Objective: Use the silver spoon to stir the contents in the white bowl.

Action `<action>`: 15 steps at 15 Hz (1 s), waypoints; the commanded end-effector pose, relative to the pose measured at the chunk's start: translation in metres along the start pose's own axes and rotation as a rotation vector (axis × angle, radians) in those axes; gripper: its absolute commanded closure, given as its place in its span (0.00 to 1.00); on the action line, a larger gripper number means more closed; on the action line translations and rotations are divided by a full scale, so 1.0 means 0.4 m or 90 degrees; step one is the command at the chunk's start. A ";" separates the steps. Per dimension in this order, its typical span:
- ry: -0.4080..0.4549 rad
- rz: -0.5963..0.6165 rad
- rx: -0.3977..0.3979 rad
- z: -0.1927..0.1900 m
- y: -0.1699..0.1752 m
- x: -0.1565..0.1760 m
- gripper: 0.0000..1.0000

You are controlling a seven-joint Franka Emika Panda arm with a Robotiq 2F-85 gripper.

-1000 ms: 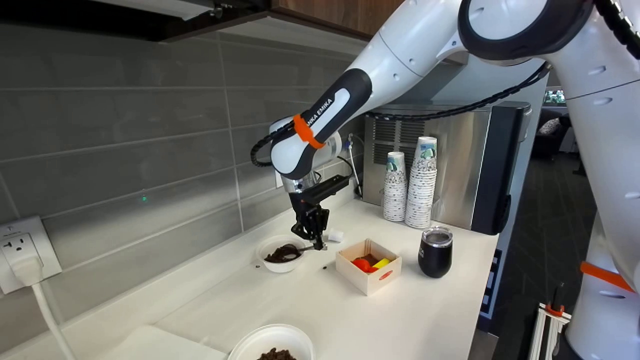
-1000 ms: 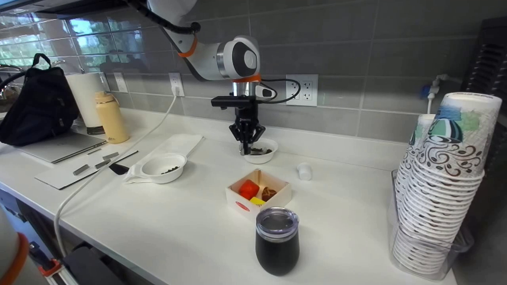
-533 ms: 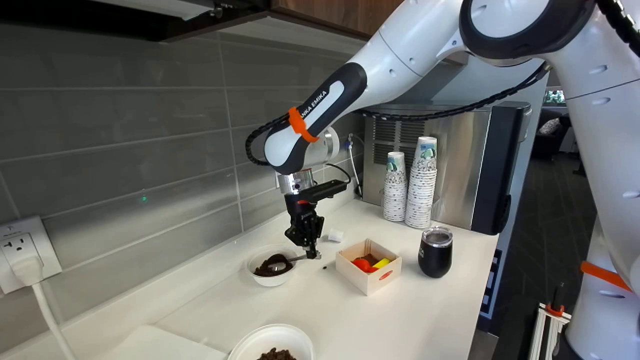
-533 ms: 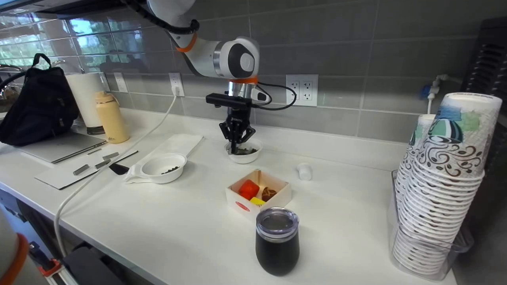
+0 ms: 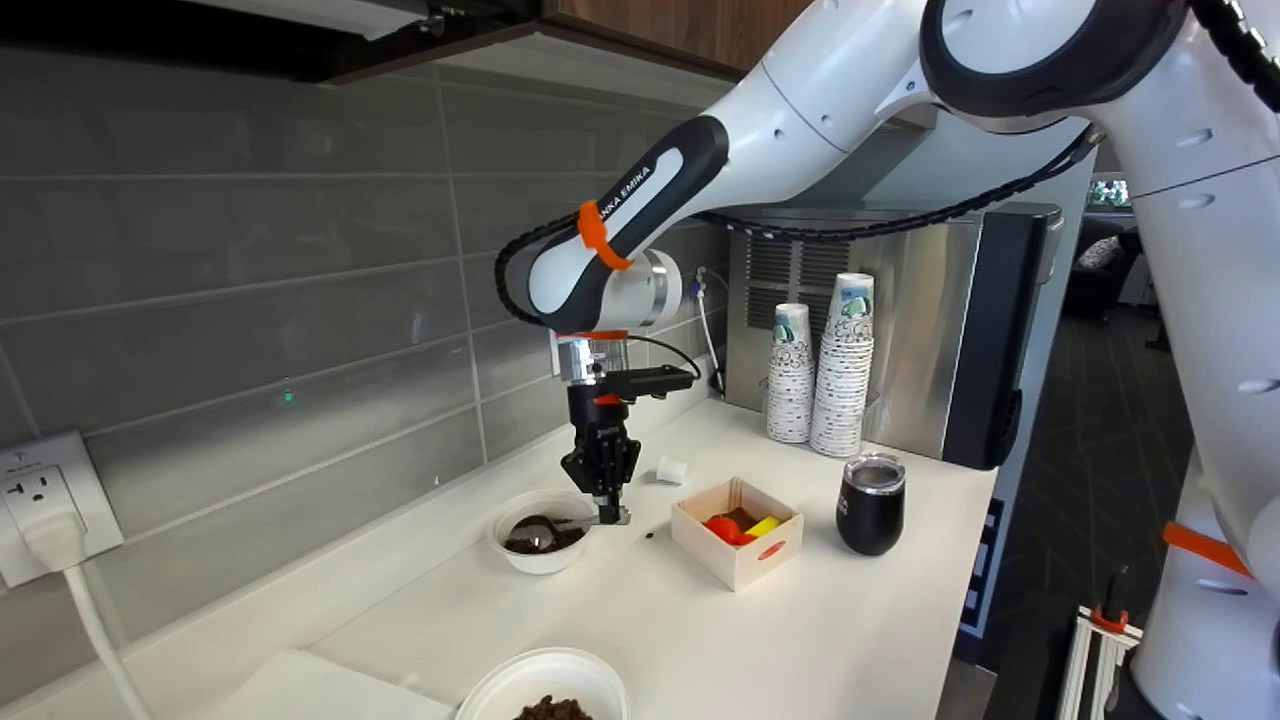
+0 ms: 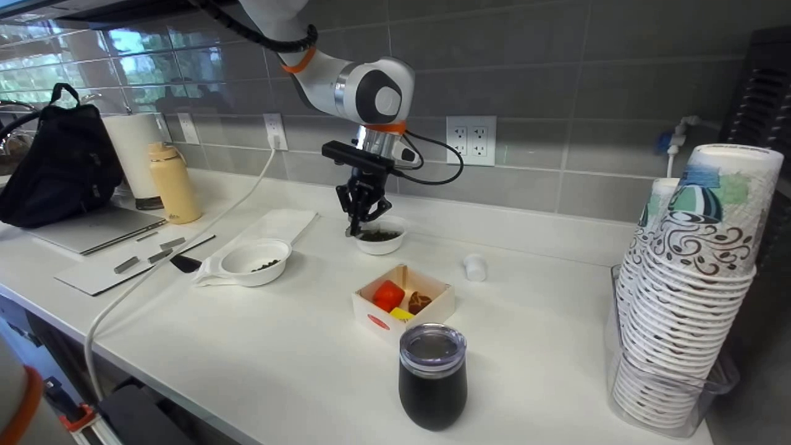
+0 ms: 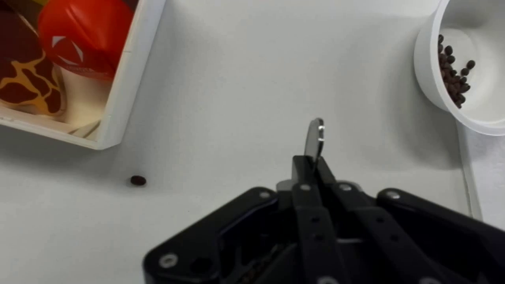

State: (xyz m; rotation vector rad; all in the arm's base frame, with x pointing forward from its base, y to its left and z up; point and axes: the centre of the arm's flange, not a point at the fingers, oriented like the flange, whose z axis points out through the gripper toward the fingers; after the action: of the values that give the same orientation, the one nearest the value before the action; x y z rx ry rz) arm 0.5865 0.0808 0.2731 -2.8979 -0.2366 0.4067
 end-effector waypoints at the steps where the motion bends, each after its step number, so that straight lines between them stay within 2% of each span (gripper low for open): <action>1: 0.001 0.033 -0.061 -0.009 -0.003 -0.009 0.99; 9: 0.062 0.029 -0.163 -0.054 -0.036 -0.022 0.99; 15: 0.014 0.046 -0.247 -0.034 -0.047 -0.036 0.99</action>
State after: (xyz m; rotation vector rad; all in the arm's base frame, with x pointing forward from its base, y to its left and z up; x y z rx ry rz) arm 0.5895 0.0916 0.2930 -3.2339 -0.2354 0.3082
